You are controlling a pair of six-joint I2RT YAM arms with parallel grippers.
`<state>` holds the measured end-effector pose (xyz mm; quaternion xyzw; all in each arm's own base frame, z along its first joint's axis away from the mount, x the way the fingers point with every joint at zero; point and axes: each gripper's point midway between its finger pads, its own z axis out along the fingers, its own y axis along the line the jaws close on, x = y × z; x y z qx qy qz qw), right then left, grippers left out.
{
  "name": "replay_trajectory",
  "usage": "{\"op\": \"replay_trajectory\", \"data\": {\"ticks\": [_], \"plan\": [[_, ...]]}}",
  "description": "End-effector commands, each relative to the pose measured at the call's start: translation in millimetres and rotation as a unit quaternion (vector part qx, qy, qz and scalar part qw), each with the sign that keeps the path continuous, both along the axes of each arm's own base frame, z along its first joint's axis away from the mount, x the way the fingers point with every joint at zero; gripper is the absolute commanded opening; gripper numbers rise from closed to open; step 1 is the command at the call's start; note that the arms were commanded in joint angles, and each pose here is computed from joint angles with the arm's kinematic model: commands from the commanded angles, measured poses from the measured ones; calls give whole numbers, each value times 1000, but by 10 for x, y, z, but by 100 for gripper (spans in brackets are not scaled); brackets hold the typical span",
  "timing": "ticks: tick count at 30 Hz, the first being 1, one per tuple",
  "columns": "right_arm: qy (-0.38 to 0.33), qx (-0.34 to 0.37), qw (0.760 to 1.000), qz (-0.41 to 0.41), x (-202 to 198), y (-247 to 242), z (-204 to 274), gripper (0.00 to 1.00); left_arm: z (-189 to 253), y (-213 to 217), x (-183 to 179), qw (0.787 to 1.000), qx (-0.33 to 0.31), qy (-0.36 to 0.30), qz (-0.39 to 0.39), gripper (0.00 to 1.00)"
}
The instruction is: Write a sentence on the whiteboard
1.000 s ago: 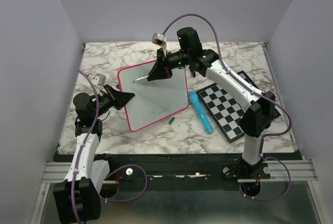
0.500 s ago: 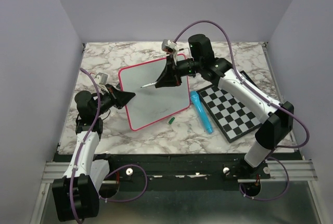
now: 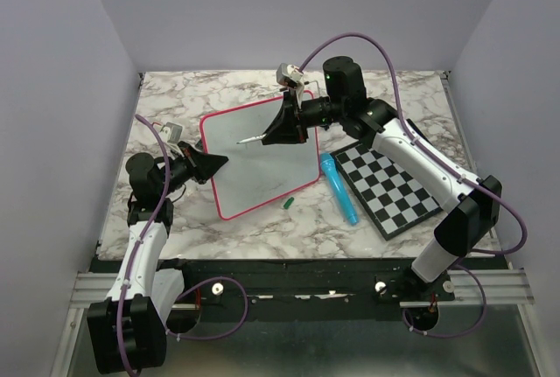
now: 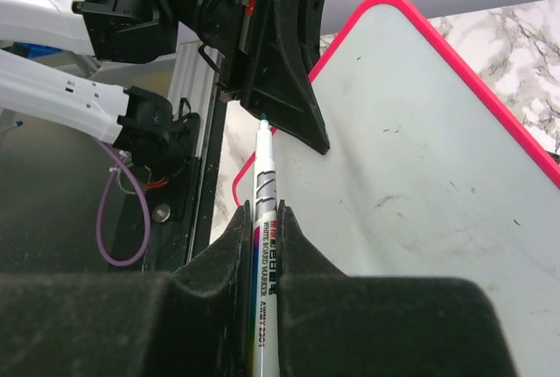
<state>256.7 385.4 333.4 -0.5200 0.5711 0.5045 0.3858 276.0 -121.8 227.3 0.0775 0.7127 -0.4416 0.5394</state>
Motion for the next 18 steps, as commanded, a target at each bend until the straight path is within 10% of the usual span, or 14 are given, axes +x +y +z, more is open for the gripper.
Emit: {"op": "replay_trajectory", "data": {"ticks": [1,18], "plan": [[-20,6,1000,-4,4,-3,48,1,208,33,73,998,28,-64,9,0],[-29,7,999,-18,77,-95,96,0,212,20,64,998,26,-64,6,0]]}}
